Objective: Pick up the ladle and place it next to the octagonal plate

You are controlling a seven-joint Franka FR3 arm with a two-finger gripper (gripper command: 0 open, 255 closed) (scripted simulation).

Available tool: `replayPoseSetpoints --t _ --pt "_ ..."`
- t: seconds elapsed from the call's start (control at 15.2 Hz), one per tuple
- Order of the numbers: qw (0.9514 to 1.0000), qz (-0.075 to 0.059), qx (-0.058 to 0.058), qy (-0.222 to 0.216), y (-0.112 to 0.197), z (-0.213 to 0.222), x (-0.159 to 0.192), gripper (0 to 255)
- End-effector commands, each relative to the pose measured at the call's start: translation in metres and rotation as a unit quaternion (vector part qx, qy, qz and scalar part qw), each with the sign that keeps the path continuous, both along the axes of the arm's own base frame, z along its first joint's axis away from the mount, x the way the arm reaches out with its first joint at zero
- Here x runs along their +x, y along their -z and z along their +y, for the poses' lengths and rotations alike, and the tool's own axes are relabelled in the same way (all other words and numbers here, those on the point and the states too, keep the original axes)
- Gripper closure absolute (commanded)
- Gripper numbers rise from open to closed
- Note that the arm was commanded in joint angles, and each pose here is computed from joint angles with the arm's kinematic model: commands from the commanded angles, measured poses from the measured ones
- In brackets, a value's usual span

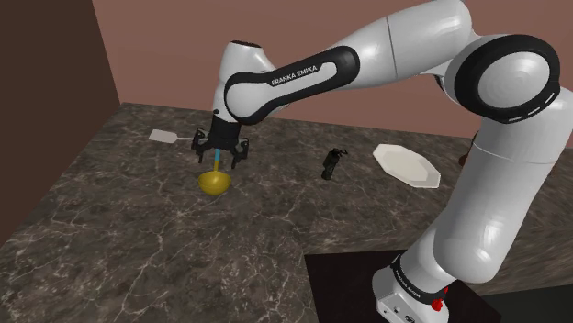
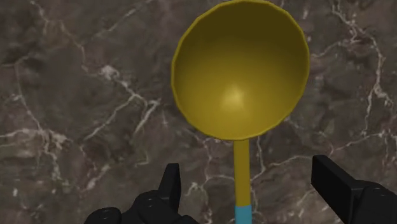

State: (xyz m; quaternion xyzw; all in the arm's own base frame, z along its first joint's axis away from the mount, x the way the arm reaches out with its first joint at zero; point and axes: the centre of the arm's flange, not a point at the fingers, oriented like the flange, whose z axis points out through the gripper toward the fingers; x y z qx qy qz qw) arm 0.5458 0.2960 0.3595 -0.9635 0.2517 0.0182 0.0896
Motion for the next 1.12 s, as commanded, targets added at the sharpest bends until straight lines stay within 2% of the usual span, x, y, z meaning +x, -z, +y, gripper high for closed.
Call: replayPoseSetpoints --t 0.0,0.26,0.73,0.79,1.06 --pt "1.0 0.0 0.001 0.001 0.009 0.002 0.001 0" --pt "1.0 0.0 0.001 0.001 0.028 0.005 0.001 0" --pt "1.0 0.0 0.001 0.001 0.028 0.005 0.001 0" --pt "1.0 0.0 0.001 0.001 0.028 0.005 0.001 255" --pt "1.0 0.0 0.001 0.001 0.028 0.005 0.001 255"
